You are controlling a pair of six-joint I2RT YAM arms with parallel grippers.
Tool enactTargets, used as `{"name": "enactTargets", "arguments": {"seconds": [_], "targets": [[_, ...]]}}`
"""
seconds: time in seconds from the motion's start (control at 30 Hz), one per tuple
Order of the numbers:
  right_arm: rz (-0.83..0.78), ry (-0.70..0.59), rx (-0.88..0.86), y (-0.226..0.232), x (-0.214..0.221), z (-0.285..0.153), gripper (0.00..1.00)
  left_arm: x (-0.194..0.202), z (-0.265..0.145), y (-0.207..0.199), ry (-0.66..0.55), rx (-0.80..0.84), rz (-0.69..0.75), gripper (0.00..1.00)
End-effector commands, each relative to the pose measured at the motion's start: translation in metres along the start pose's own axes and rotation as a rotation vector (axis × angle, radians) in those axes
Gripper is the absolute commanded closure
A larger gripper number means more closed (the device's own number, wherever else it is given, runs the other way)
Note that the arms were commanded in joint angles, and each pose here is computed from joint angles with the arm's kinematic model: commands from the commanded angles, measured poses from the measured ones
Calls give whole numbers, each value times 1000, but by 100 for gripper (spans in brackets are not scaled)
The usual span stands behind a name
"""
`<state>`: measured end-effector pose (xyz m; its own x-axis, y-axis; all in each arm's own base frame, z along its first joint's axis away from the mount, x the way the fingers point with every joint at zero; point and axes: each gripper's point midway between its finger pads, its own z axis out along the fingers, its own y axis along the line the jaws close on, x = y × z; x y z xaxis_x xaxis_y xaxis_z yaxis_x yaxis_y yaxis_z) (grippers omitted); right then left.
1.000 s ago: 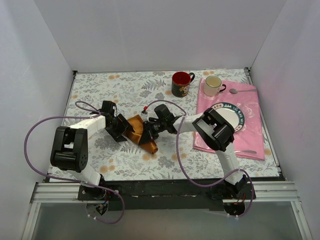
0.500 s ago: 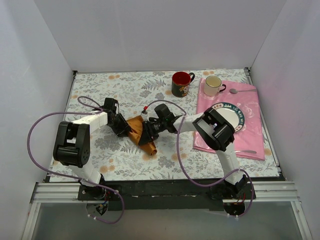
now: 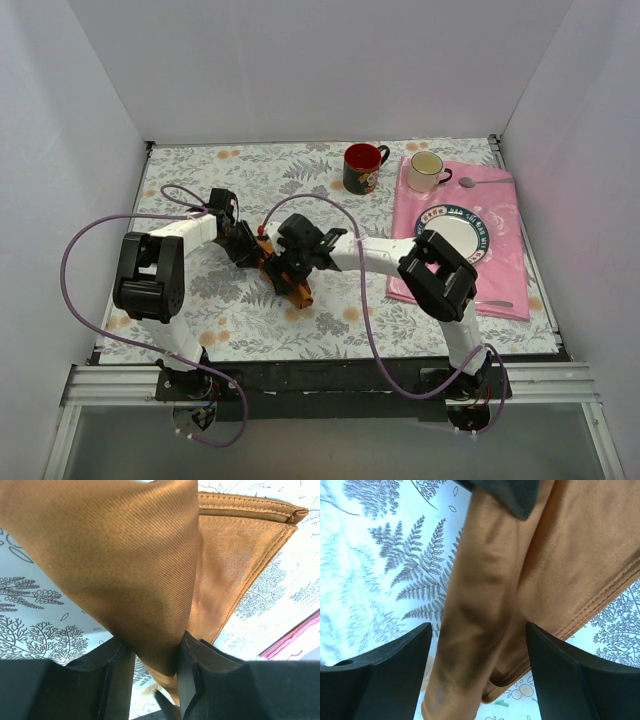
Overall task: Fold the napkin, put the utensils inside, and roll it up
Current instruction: Roll the napkin with the utensil
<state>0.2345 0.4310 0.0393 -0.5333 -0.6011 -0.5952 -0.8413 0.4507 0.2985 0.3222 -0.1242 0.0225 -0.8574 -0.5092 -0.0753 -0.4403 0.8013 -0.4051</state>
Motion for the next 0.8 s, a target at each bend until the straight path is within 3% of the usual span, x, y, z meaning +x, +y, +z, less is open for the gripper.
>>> {"name": "enactTargets", "arguments": {"seconds": [0.0,0.17,0.3,0.47,0.5,0.67,0.7,0.77], "targets": [[-219,-15,299,-10,-18,-11,18,9,19,32,42,-118,21,93],[-248,18,387,-7,-14,2,24,10,21,31,53,-108,15,93],[-229,46,398,-9,-4,7,47,8,17,28,40,-95,25,92],[-192,47,394,-11,3,12,64,6,12,22,27,-64,42,88],[-187,52,385,-10,5,15,72,4,10,20,17,-56,48,87],[-74,48,263,0,9,20,88,-3,-1,15,-39,-40,64,71],[-49,38,244,-2,7,19,92,-4,-2,14,-53,-31,67,61],[-4,48,155,7,10,22,95,-9,-13,7,-99,-4,66,53]]}}
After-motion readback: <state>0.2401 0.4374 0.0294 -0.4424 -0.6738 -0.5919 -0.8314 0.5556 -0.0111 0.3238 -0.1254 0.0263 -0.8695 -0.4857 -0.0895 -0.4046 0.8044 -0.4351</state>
